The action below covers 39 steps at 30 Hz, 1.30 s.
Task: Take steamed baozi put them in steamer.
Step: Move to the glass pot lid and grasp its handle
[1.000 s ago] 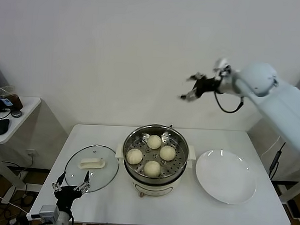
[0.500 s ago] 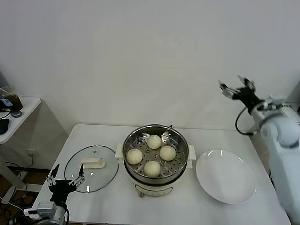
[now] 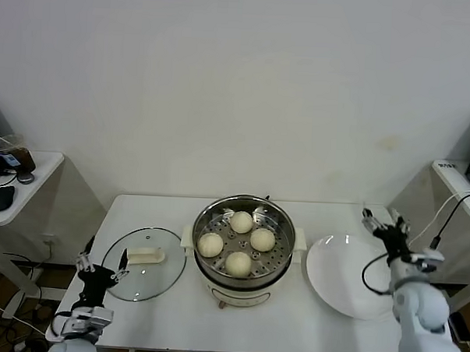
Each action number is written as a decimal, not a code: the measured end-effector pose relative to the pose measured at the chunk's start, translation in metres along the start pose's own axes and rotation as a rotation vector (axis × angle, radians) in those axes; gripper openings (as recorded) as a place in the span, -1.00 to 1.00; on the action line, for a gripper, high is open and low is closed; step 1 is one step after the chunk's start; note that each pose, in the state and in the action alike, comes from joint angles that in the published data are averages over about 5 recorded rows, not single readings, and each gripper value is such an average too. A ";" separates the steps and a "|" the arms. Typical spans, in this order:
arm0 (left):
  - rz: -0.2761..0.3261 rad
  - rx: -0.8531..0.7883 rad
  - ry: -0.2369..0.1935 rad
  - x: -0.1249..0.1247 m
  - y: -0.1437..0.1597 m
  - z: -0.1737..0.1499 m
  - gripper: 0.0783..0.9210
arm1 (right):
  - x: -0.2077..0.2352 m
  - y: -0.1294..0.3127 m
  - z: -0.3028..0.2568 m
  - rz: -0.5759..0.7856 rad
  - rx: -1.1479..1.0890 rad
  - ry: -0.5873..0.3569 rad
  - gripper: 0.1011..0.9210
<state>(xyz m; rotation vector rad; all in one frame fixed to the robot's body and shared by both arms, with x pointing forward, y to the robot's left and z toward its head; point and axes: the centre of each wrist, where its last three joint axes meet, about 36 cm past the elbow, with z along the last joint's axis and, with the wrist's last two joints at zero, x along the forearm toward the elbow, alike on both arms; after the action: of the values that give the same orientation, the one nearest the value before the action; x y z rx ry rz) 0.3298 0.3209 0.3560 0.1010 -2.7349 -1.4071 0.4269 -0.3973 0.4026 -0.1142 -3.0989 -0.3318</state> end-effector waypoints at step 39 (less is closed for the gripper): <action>0.129 -0.718 0.018 -0.035 -0.061 0.009 0.77 | 0.067 -0.021 0.059 0.157 0.038 0.106 0.76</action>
<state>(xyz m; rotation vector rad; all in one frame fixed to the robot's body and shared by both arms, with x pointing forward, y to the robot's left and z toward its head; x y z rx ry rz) 0.3655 0.2957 0.3003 -0.0979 -2.0095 -2.2053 0.3573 -0.4009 0.3422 -0.3252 -2.9659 -0.2641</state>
